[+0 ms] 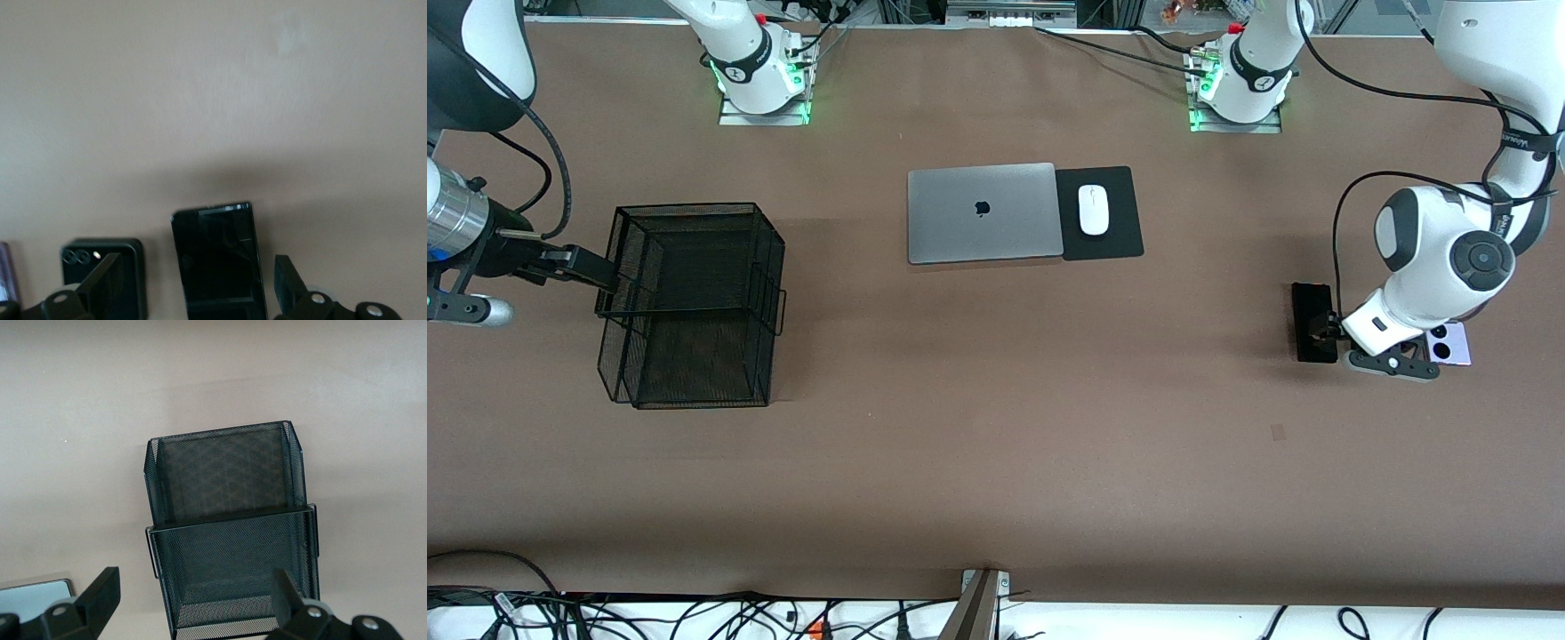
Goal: Place phones with both arms
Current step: 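Close the left gripper on the tall black phone and lift it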
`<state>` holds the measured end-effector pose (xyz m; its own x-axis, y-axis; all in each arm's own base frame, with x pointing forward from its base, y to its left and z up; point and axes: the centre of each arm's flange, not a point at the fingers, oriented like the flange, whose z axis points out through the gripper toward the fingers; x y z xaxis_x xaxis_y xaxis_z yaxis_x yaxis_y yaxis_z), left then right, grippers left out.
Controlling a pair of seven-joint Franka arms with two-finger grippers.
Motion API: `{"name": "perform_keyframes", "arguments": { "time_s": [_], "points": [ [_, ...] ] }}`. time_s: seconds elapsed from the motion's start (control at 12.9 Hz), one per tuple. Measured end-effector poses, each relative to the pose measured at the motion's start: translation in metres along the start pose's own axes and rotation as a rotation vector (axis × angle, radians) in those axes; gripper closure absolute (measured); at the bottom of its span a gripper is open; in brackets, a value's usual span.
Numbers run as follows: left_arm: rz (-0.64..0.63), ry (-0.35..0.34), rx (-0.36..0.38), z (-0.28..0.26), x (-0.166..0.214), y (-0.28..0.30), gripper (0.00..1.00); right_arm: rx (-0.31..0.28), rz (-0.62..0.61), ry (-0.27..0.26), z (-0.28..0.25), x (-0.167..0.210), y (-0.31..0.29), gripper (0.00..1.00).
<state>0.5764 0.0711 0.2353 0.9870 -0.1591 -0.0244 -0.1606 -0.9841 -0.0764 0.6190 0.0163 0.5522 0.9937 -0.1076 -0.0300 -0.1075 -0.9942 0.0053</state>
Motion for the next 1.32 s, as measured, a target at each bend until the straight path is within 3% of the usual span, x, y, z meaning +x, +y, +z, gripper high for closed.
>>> {"name": "perform_keyframes", "arguments": {
  "time_s": [0.7, 1.32],
  "points": [
    [-0.213, -0.033, -0.019, 0.042, -0.026, 0.004, 0.0, 0.0, 0.0, 0.0, 0.0, 0.0, 0.0, 0.0],
    [-0.188, -0.046, -0.035, 0.067, -0.026, 0.021, 0.0, 0.0, -0.001, -0.001, 0.0, 0.0, -0.001, 0.0]
  ]
}}
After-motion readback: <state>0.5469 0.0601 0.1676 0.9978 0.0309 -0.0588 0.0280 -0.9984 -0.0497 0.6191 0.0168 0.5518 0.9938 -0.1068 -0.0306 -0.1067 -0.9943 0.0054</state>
